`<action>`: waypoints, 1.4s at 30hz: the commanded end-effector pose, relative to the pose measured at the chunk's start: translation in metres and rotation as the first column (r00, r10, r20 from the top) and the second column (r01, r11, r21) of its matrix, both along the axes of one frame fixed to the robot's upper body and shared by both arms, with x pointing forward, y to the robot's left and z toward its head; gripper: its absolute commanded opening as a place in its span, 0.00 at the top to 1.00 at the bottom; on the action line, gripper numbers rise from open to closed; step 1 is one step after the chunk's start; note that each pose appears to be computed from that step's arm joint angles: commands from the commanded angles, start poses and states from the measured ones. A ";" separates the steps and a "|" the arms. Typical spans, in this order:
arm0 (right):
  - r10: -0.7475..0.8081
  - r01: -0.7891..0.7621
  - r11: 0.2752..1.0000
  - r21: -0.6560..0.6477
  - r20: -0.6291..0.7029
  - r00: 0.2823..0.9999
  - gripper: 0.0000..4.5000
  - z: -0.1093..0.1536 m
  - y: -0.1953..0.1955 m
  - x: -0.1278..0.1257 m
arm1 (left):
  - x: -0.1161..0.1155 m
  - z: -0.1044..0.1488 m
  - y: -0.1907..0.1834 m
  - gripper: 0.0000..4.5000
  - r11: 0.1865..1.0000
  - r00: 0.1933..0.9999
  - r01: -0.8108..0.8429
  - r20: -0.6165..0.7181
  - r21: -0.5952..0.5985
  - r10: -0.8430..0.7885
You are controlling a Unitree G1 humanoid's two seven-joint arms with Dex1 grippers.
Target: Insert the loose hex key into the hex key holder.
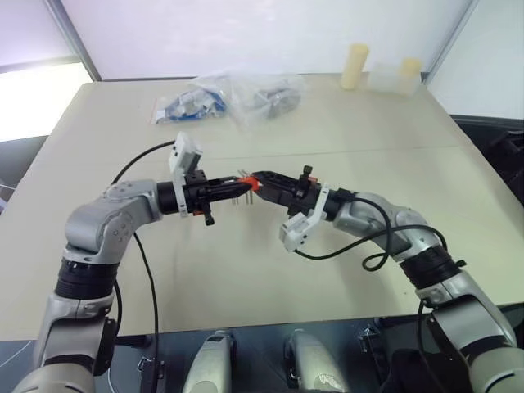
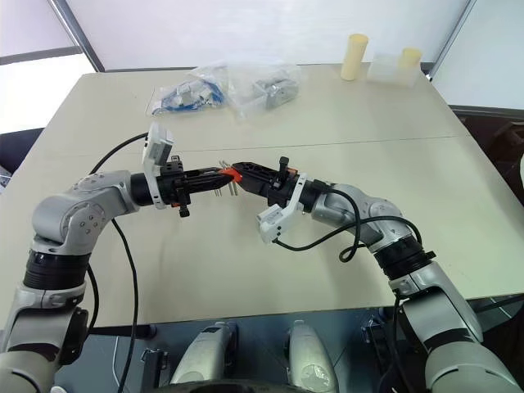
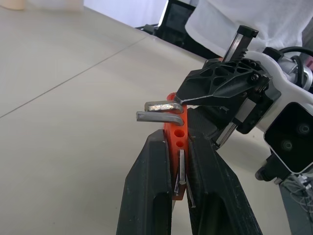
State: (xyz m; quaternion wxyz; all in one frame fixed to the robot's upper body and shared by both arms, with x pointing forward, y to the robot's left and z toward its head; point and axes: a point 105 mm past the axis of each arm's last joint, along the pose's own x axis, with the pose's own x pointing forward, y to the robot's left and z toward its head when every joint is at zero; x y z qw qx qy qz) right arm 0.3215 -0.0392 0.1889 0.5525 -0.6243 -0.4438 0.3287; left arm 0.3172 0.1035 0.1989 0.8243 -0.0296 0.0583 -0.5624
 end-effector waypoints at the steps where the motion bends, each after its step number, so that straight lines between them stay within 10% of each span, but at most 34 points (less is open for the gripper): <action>1: 0.015 -0.017 0.999 0.047 0.037 0.999 0.77 0.015 0.001 -0.005 | -0.003 0.009 0.002 0.99 1.000 0.999 -0.002 0.037 -0.024 0.003; 8: 0.007 -0.008 0.999 0.051 0.016 1.000 0.77 0.014 0.000 -0.004 | -0.003 0.008 0.002 0.99 1.000 0.999 -0.007 0.045 -0.022 0.008; 15: -0.008 0.008 0.998 0.061 0.005 1.000 0.01 0.015 0.000 -0.003 | -0.004 0.008 0.002 1.00 1.000 0.999 -0.005 0.049 -0.018 0.006; 23: -0.145 0.151 0.988 0.016 -0.191 0.971 0.01 -0.003 -0.022 0.013 | -0.004 0.010 0.002 1.00 1.000 0.995 -0.013 0.094 0.017 0.011; 31: -0.309 0.390 0.917 -0.086 -0.772 0.555 0.01 0.009 -0.083 0.045 | -0.011 0.006 0.010 1.00 0.988 0.984 -0.004 0.179 0.152 -0.024; 42: -0.467 0.202 0.879 -0.433 -0.867 0.174 0.01 -0.006 -0.111 0.043 | -0.017 0.000 0.008 1.00 0.982 0.978 0.010 0.203 0.187 -0.048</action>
